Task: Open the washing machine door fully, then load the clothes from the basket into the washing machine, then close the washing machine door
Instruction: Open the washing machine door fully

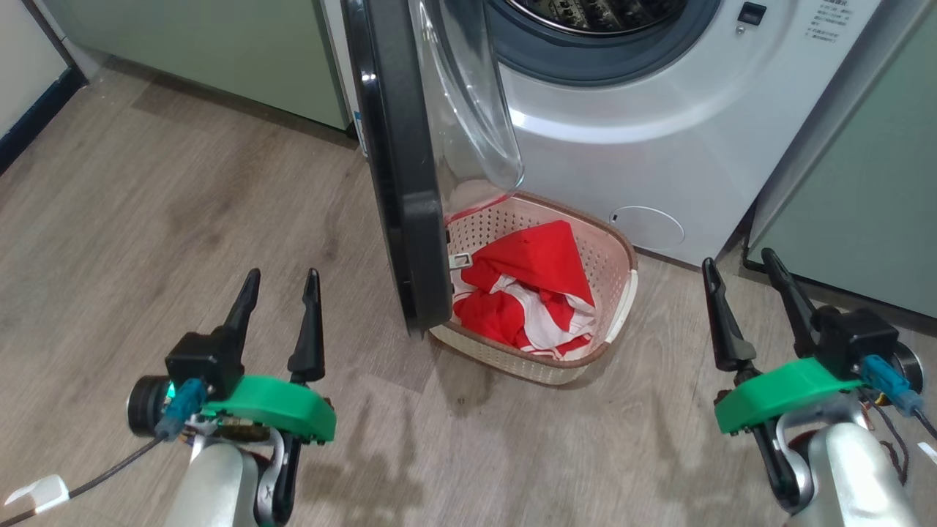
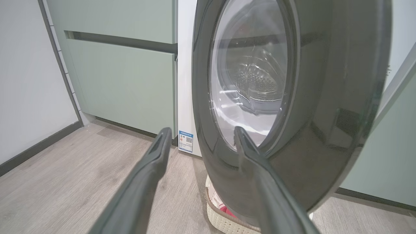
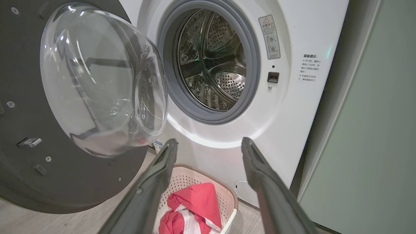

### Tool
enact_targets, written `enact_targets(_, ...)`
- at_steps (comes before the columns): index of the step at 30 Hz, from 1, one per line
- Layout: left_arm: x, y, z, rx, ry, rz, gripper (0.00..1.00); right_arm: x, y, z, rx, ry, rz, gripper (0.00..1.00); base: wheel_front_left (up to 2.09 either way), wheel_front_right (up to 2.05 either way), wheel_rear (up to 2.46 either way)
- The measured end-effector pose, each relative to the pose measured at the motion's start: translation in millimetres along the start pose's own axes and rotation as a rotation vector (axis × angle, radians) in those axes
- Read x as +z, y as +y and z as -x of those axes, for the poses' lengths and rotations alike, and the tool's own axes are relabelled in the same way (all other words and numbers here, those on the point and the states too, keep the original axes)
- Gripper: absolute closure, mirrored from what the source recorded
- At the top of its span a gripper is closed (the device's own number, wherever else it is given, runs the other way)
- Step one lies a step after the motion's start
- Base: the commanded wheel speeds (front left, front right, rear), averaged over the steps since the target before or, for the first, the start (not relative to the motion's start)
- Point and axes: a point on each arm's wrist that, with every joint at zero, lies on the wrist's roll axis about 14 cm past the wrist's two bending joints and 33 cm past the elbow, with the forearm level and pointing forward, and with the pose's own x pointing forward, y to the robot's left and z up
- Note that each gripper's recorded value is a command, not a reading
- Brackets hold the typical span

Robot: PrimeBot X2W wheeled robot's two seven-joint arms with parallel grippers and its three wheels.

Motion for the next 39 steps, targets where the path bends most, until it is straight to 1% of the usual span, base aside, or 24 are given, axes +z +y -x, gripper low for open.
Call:
enact_targets(9,0,1,1,0.004,0.001,0.0,0.0,-1,2,0,0.005,0.001,-0.001,0.0,0.0,0.0,0.0)
enact_targets(10,0,1,1,0.004,0.0,0.0,0.04,-2,2,0,0.006,0.002,-0.001,0.0,0.0,0.0,0.0)
enact_targets(11,0,1,1,0.004,0.0,0.0,0.78,-2,3,0,0.008,0.002,-0.001,0.0,0.0,0.0,0.0)
enact_targets(12,0,1,1,0.004,0.0,0.0,1.0,-2,3,0,0.009,0.003,-0.001,0.0,0.0,0.0,0.0)
enact_targets(21,0,2,0,0.005,0.001,-0.001,1.0,-5,4,0,0.012,0.012,-0.003,0.0,0.0,0.0,0.0)
enact_targets(26,19,6,-5,0.019,-0.059,-0.012,1.0,-4,7,0,0.02,0.01,-0.005,0.0,0.0,0.0,0.0)
enact_targets(29,51,8,-14,0.018,-0.155,-0.037,1.0,-3,8,0,0.023,0.007,-0.008,0.0,0.0,0.0,0.0)
enact_targets(32,101,3,-25,-0.004,-0.304,-0.068,1.0,-4,9,-1,0.026,0.007,-0.008,0.0,0.0,0.0,0.0)
enact_targets(33,101,3,-25,-0.004,-0.304,-0.068,1.0,-4,9,-1,0.026,0.007,-0.008,0.0,0.0,0.0,0.0)
enact_targets(36,152,-9,-30,-0.037,-0.459,-0.102,1.0,-3,10,-2,0.029,0.005,-0.009,0.0,0.0,0.0,0.0)
enact_targets(39,191,-28,-26,-0.089,-0.585,-0.116,1.0,-4,9,-1,0.027,0.01,-0.009,0.0,0.0,0.0,0.0)
